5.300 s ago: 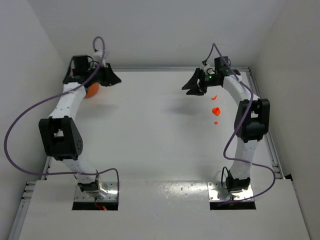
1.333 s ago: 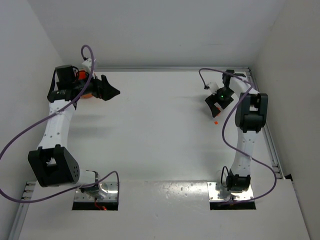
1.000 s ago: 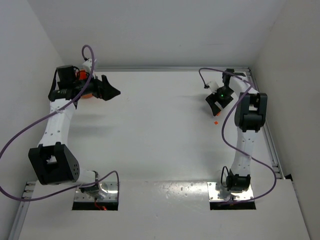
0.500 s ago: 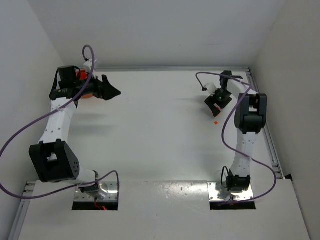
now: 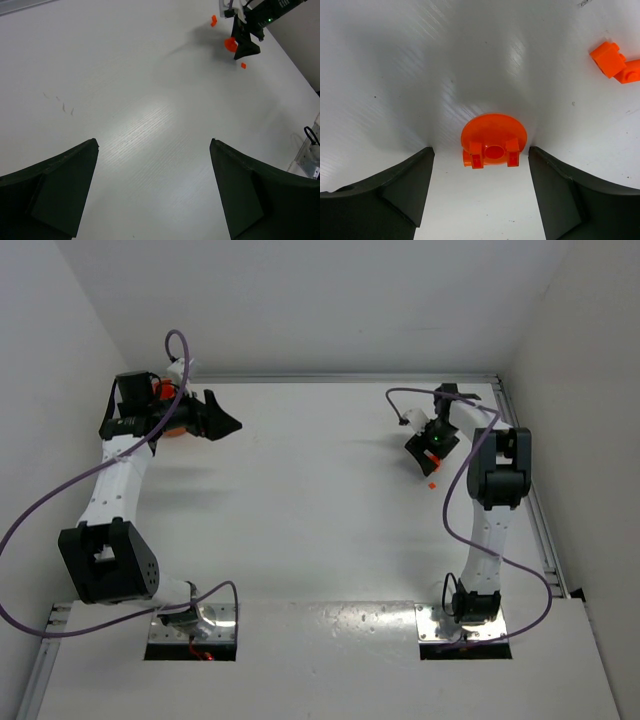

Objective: Sort the legos into containers by color

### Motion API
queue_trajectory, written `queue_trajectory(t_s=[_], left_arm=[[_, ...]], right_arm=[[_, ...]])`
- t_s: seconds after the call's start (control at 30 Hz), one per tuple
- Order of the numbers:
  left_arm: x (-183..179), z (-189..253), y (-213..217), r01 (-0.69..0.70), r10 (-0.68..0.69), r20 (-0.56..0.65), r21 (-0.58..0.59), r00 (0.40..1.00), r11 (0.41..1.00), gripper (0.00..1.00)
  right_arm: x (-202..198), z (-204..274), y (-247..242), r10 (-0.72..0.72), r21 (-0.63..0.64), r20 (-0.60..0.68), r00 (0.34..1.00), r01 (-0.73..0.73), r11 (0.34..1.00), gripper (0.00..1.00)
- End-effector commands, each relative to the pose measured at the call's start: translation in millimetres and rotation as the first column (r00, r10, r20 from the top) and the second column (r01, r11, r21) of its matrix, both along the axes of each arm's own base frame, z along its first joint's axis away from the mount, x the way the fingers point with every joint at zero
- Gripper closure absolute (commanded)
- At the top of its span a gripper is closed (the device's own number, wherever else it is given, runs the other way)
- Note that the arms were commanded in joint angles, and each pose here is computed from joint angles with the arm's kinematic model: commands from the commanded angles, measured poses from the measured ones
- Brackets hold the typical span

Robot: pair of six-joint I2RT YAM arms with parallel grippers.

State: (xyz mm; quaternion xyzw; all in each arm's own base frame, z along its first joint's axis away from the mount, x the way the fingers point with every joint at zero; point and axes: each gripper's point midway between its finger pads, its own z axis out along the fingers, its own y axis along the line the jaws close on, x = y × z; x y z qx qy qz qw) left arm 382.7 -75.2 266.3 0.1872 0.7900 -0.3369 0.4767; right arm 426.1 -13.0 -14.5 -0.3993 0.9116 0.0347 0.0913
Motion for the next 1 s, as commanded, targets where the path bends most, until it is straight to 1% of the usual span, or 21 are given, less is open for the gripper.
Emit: queue_trajectory(t_s=[0.0, 0.2, 0.23, 0.33, 0.43, 0.53, 0.57, 0.63, 0.67, 0.73, 0.77, 0.8, 0.83, 0.93, 0.97], left_arm=[[3, 22, -5, 0.034, -0.033, 0.067, -0.010, 0.997, 0.999, 0.00], [4, 19, -4, 0.033, -0.033, 0.058, -0.011, 0.998, 0.999, 0.00], [4, 19, -4, 0.033, -0.033, 0.058, -0.011, 0.998, 0.999, 0.00], [4, 19, -4, 0.033, -0.033, 0.058, -0.011, 0.998, 0.999, 0.00], [4, 19, -4, 0.033, -0.033, 0.058, -0.011, 0.998, 0.999, 0.00], [5, 20, -4, 0.034, -0.033, 0.067, -0.010, 0.997, 0.999, 0.00], [5, 16, -4, 0.033, -0.033, 0.058, -0.011, 0.998, 0.999, 0.00], [4, 17, -5, 0.042, -0.041, 0.059, -0.016, 0.997, 0.999, 0.00], [4, 17, -5, 0.042, -0.041, 0.059, -0.016, 0.997, 0.999, 0.00], [4, 14, -6, 0.049, -0.048, 0.051, -0.022, 0.998, 0.999, 0.00], [3, 14, -10, 0.058, -0.057, 0.051, -0.022, 0.997, 0.998, 0.00], [3, 14, -10, 0.059, -0.057, 0.051, -0.022, 0.997, 0.998, 0.00], [3, 14, -10, 0.059, -0.057, 0.051, -0.022, 0.997, 0.998, 0.00], [2, 11, -14, 0.072, -0.071, 0.048, -0.018, 0.996, 0.997, 0.00], [1, 5, -16, 0.073, -0.072, 0.036, -0.016, 0.997, 0.997, 0.00]], right_arm=[[-11, -30, 12, 0.027, 0.023, -0.056, 0.998, -0.025, 0.999, 0.24], [-6, -29, 14, 0.026, 0.015, -0.047, 0.999, -0.025, 1.000, 0.29], [-3, -29, 14, 0.025, 0.014, -0.036, 0.999, -0.025, 1.000, 0.32], [-5, -33, 18, 0.035, 0.015, -0.045, 0.998, -0.034, 0.999, 0.38], [-8, -35, 18, 0.035, 0.015, -0.055, 0.998, -0.034, 0.999, 0.51], [-12, -35, 20, 0.027, 0.026, -0.068, 0.997, -0.025, 0.999, 0.56], [-12, -35, 23, 0.019, 0.042, -0.070, 0.997, -0.016, 0.999, 0.60], [-14, -24, 29, 0.014, 0.073, -0.069, 0.998, -0.009, 0.997, 0.64], [-17, -26, 31, 0.016, 0.084, -0.078, 0.997, -0.009, 0.996, 0.69], [-24, -16, 41, 0.021, 0.119, -0.093, 0.995, -0.010, 0.993, 0.74], [-23, -7, 43, 0.023, 0.133, -0.079, 0.997, -0.012, 0.991, 0.76], [-22, -1, 48, 0.016, 0.157, -0.069, 0.998, -0.006, 0.988, 0.81], [-26, 4, 50, 0.018, 0.167, -0.081, 0.997, -0.004, 0.986, 0.83], [-29, 26, 61, 0.034, 0.213, -0.060, 0.998, -0.021, 0.977, 0.86], [-34, 31, 66, 0.029, 0.237, -0.074, 0.997, -0.011, 0.972, 0.86]])
